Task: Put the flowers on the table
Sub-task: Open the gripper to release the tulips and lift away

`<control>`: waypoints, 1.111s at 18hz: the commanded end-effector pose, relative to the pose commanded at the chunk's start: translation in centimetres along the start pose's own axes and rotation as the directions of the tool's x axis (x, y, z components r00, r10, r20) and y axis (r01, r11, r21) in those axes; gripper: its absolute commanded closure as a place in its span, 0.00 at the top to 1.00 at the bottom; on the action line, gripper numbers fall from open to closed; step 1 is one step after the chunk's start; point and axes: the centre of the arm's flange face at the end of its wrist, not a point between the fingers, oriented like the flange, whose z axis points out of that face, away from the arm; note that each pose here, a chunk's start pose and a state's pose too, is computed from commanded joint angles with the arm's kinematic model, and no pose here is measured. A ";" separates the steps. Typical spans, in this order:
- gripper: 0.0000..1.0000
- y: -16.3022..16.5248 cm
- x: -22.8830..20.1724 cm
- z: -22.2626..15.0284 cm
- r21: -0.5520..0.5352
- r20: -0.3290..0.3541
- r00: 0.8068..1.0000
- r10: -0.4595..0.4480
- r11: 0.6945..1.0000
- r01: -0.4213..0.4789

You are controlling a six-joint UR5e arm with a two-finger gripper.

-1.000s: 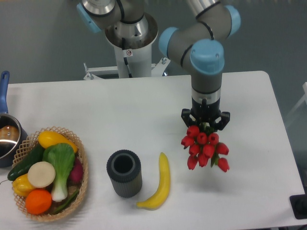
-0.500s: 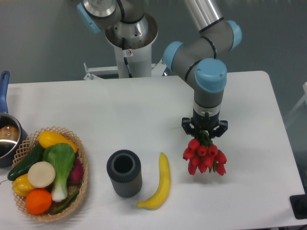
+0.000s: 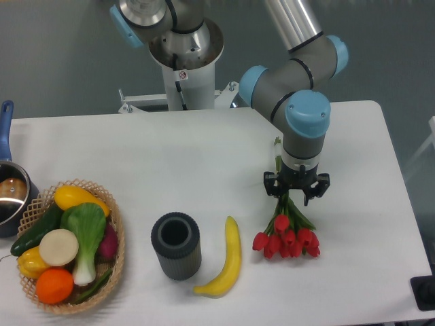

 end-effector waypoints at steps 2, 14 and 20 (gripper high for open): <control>1.00 -0.7 -0.9 -3.0 0.046 0.041 0.999 0.018 0.999 -0.020; 1.00 -3.8 0.6 -20.6 0.107 0.137 0.924 0.357 0.922 -0.372; 1.00 -2.2 1.7 -22.9 0.081 0.071 0.816 0.573 0.812 -0.577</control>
